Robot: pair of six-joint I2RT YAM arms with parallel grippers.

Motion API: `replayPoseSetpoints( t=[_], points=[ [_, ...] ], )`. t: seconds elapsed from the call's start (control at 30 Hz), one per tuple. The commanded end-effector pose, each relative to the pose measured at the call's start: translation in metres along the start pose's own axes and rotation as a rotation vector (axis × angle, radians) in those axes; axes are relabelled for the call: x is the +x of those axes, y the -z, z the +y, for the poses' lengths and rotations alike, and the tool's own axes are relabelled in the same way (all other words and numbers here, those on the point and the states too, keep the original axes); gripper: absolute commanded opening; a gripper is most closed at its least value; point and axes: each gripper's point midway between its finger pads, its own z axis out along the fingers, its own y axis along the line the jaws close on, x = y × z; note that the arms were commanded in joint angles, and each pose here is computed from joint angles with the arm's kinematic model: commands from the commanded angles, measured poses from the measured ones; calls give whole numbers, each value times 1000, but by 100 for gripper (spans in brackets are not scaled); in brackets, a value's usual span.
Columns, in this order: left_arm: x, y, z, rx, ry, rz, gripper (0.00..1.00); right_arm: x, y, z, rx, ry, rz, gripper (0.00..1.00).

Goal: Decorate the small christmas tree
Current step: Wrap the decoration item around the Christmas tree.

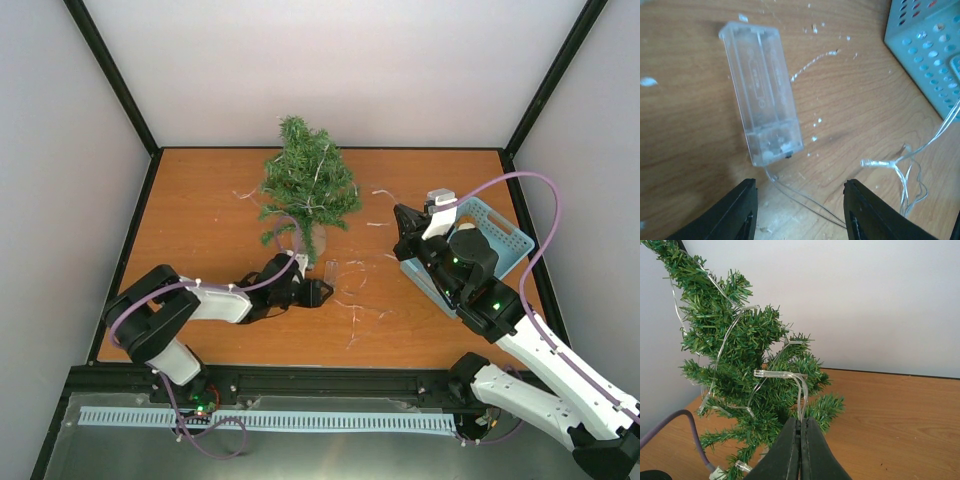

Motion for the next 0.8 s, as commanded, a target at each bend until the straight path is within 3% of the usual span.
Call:
replayPoseSetpoints(
  t=[0.0,0.07,0.27,0.57,0.67,0.7,0.77],
  points=[
    [3,-8,-17,51,11,33,45,-13,2,3,-7,-7,-35,3],
    [8,-7,-9,4,7,48,41,-12,1,3,-6,-5,-33,3],
    [16,5,22,-163,-39,68,2,-7,0,1,-4,-11,-27,3],
    [8,65,66,-436,-17,-65,1,-4,3,0,-1,-4,-22,3],
    [7,81,70,-451,22,-113,1,-1,2,-1,1,-4,-12,3],
    [9,83,68,-434,37,-116,2,1,1,-1,1,-4,-8,3],
    [11,83,62,-400,42,-107,19,2,2,-1,0,-6,-5,3]
  ],
)
